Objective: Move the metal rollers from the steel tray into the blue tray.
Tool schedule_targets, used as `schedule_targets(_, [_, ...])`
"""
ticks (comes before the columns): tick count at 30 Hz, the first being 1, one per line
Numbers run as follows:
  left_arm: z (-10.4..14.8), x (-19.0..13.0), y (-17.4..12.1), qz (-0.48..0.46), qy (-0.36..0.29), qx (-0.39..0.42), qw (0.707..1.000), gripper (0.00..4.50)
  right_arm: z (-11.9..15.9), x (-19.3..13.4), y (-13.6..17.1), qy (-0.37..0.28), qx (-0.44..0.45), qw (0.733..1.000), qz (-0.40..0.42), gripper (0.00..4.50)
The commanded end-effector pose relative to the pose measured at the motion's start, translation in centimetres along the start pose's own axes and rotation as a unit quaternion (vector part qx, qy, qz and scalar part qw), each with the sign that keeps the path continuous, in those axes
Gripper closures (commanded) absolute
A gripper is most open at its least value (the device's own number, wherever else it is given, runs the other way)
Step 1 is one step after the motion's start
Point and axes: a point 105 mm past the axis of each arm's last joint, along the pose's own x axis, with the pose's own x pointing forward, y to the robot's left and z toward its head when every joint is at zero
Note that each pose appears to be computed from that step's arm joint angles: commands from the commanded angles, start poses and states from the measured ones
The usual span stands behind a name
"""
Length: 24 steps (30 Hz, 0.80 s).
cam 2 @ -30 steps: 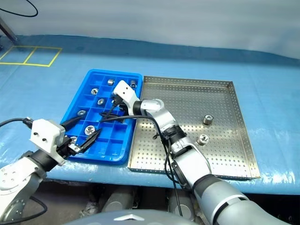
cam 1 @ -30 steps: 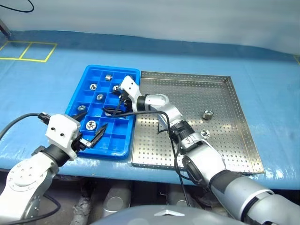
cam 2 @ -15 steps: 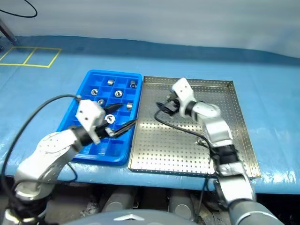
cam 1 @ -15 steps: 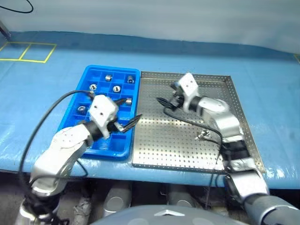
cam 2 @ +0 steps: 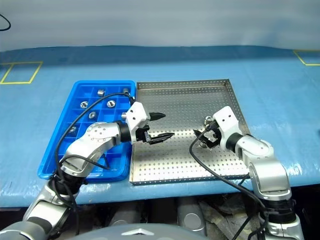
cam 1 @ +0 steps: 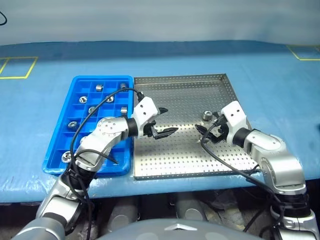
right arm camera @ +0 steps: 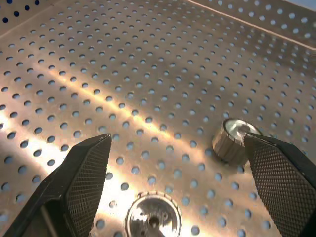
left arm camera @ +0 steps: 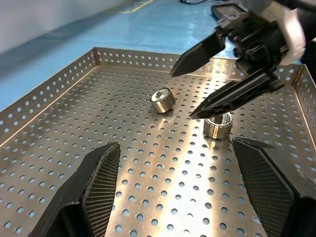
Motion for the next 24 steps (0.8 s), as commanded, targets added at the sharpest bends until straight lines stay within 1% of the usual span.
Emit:
schedule_targets(1, [0.9,0.8,-0.7,-0.018,-0.022,0.014,0.999,0.54,0.9,-1.2,-0.1,-0.023,0.008,1.0,-0.016,0.01])
schedule_targets(5, [0.8,1.1,-1.2,-0.029,-0.026,0.007,0.999,0.54,-0.1,-1.2,0.4,-0.014,0.031,0.999,-0.01,0.01])
schedule_targets(12, [0.6,1.2,-1.7,-0.047,-0.018,0.009,0.999,0.54,-1.3,0.3,1.4,-0.002,0.062,0.998,0.011,0.01])
schedule_targets(16, [0.3,1.3,-2.2,-0.061,-0.01,0.012,0.998,0.54,-1.5,1.2,1.5,-0.001,0.07,0.997,0.017,0.01])
schedule_targets(24, [-0.2,1.0,-2.6,-0.06,-0.004,0.008,0.998,0.54,-1.2,2.7,2.0,-0.005,0.073,0.997,0.032,0.01])
